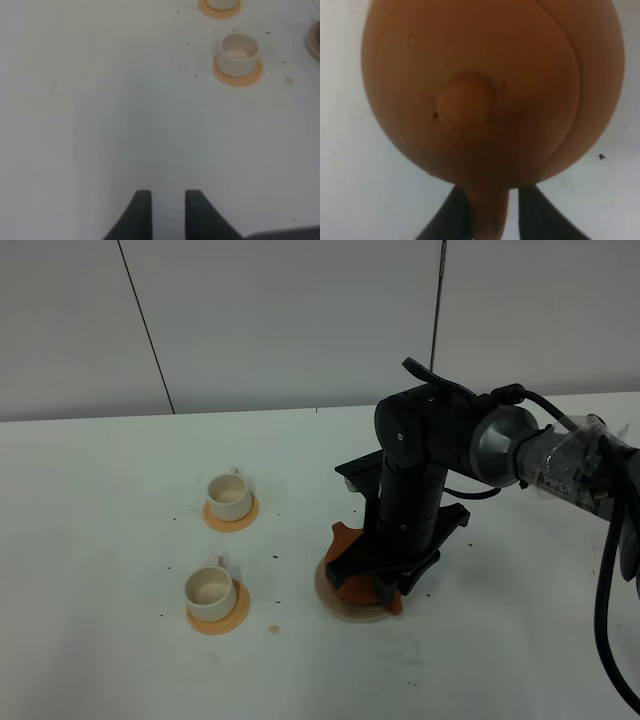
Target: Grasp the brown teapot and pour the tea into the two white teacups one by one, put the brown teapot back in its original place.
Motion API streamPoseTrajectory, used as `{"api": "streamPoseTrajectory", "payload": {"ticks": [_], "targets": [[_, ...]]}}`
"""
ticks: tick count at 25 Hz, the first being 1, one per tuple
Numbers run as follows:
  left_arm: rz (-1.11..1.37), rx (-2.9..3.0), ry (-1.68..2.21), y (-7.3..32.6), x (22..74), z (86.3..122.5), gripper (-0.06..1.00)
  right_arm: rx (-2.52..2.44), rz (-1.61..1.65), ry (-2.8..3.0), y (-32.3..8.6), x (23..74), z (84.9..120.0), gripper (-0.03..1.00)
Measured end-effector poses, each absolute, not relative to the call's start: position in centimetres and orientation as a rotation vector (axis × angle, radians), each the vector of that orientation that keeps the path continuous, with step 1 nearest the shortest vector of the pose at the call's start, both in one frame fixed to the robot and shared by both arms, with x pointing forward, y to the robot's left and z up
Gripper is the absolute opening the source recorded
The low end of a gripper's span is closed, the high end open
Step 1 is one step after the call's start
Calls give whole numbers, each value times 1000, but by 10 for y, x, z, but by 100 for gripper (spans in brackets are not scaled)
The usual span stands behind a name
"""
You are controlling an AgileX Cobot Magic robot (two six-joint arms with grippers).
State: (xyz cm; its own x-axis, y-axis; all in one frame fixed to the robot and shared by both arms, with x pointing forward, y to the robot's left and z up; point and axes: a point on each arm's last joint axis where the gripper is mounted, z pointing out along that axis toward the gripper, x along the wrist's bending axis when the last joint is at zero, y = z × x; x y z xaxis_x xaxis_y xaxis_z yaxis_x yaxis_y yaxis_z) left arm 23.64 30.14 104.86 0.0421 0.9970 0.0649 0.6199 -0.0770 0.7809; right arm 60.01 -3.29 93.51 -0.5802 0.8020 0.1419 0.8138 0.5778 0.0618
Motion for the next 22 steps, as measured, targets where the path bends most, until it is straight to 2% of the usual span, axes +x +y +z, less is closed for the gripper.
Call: {"api": "streamPoseTrajectory", "payload": {"ticks": [8, 22], "targets": [[856, 1757, 1632, 301, 236, 1049, 23, -1392, -187, -2697, -33, 600, 935, 10], [856, 1757, 1632, 301, 236, 1049, 23, -1389, -182, -2696, -33, 600, 935, 10]]}}
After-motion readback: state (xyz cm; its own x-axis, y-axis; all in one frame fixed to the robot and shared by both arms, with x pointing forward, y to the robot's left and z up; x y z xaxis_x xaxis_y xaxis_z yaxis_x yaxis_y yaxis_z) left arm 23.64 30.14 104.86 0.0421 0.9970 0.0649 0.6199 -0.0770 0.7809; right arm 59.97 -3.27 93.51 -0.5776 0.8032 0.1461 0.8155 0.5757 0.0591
